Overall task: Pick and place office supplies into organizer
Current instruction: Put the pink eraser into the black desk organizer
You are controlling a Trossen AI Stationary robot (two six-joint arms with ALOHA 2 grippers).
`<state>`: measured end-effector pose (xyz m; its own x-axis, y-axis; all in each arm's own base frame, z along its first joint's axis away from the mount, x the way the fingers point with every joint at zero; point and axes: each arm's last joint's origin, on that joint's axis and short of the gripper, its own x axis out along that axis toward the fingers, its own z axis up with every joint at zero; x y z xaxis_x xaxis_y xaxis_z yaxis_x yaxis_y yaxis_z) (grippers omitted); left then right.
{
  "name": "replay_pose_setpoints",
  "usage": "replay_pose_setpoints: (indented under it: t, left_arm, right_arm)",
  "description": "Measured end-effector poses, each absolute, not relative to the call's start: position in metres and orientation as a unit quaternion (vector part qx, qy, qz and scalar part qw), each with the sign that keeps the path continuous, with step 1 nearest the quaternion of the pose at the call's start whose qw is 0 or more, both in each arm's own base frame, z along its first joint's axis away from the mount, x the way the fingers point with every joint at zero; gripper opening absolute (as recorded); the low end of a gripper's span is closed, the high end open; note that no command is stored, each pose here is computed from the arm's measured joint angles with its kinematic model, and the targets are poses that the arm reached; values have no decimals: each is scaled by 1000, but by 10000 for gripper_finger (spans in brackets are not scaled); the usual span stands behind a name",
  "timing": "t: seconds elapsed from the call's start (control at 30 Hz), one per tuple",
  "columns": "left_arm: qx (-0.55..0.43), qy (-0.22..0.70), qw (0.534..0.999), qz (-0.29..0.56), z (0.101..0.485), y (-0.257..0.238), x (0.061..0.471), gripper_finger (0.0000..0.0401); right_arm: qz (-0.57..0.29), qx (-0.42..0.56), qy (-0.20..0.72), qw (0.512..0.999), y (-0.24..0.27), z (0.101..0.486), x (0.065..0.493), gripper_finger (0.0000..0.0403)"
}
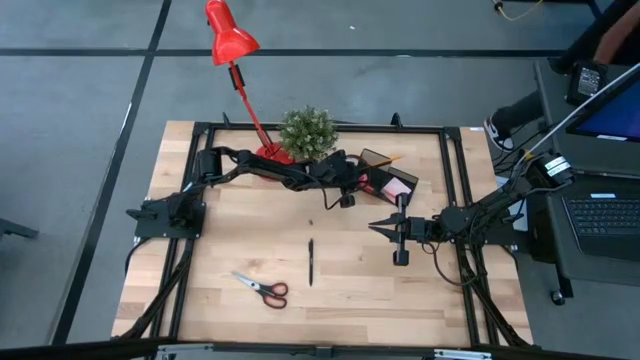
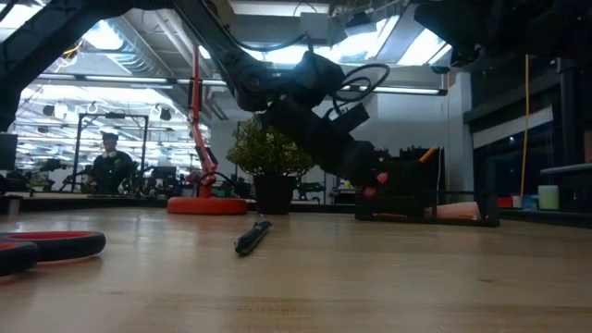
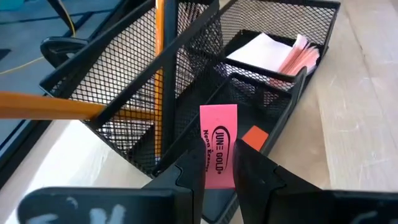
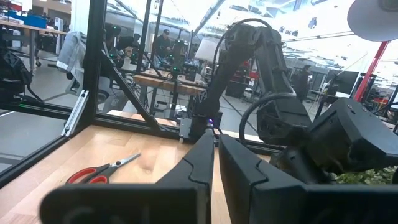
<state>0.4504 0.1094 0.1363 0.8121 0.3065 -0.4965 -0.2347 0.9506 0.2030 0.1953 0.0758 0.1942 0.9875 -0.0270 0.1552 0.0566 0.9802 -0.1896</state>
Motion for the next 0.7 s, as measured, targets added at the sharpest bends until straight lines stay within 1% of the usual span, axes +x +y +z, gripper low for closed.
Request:
replay_pose_setpoints:
  t: [0.4, 0.6, 0.7]
  left_arm:
    - [86, 276, 948, 134, 136, 106, 451, 67]
    - [81, 260, 953, 136, 139, 106, 452, 98]
    - [80, 260, 953, 135, 139, 106, 452, 114]
  right_arm:
    - [-21, -95, -76, 992, 76, 194, 195, 30]
    - [-21, -92, -76, 993, 76, 194, 195, 30]
    - [-19, -71, -77, 994, 76, 194, 195, 30]
